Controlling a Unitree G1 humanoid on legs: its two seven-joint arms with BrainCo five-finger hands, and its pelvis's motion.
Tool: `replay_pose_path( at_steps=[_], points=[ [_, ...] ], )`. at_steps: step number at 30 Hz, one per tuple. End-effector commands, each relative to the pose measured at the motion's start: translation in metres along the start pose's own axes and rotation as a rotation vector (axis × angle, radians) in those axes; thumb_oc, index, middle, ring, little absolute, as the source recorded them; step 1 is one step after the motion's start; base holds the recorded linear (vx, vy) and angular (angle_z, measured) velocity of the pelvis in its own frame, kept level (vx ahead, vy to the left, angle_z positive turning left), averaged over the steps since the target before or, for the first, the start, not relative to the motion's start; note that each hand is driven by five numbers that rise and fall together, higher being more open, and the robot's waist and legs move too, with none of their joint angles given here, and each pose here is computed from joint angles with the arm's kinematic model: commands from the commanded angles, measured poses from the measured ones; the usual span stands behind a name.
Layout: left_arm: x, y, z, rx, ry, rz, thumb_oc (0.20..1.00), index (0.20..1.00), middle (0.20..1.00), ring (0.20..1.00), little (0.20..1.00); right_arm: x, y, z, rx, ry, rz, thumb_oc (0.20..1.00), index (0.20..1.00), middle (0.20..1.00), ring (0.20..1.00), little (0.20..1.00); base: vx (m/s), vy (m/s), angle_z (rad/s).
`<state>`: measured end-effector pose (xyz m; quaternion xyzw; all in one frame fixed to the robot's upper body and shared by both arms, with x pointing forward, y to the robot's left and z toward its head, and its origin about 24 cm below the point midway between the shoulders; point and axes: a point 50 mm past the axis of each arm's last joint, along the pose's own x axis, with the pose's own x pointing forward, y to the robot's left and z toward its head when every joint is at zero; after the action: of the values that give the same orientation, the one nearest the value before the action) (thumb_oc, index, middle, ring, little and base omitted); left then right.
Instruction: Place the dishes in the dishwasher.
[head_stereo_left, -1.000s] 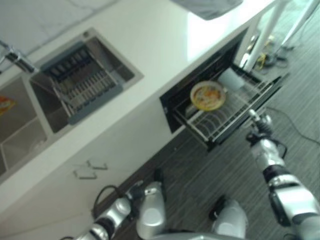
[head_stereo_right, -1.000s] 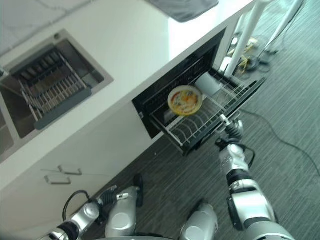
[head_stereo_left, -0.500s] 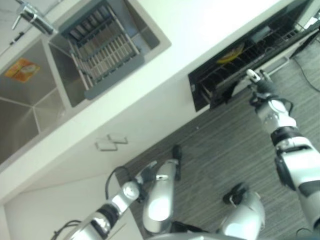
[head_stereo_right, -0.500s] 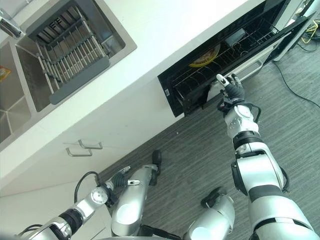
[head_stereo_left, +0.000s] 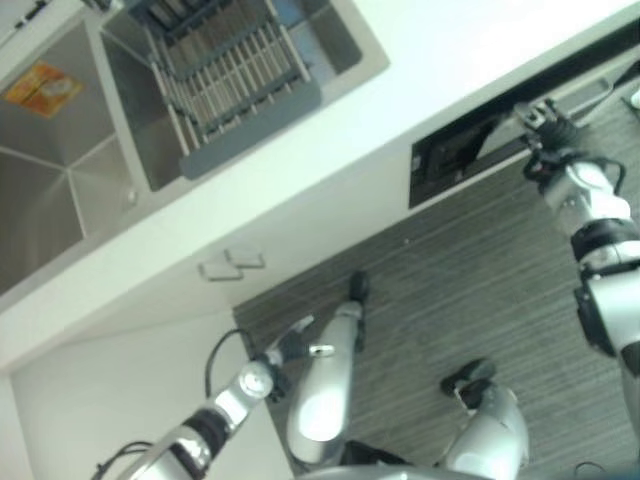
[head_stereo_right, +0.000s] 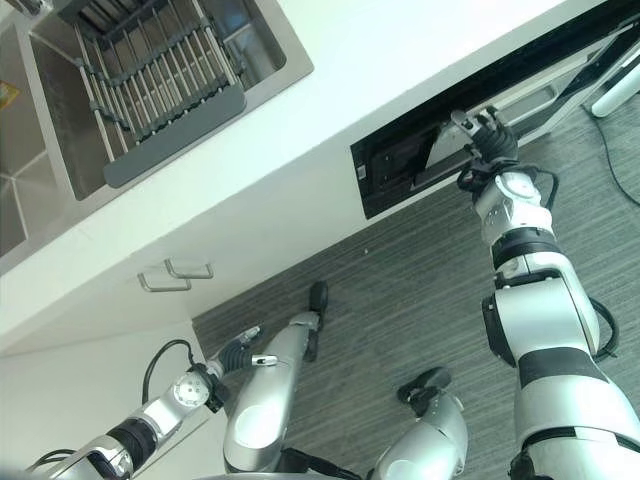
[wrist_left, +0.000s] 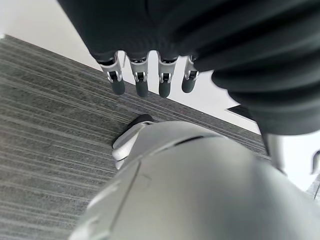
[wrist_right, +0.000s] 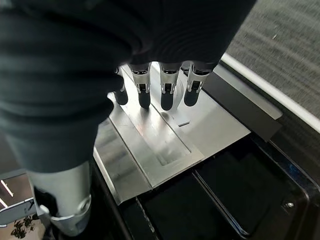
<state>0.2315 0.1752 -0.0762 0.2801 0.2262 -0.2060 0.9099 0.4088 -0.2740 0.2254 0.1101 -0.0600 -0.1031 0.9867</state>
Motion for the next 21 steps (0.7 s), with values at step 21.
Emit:
replay_pose_path(
  at_steps=[21],
  points=[
    [-0.03, 0.019, -0.05, -0.033, 0.163, 0.065, 1.0, 1.0, 1.0, 1.0, 1.0, -0.015, 0.108, 0.068, 0.521, -0.33, 0.777, 1.0, 1.0, 1.0, 1.0, 1.0, 0.01, -0.036, 0.0]
  ],
)
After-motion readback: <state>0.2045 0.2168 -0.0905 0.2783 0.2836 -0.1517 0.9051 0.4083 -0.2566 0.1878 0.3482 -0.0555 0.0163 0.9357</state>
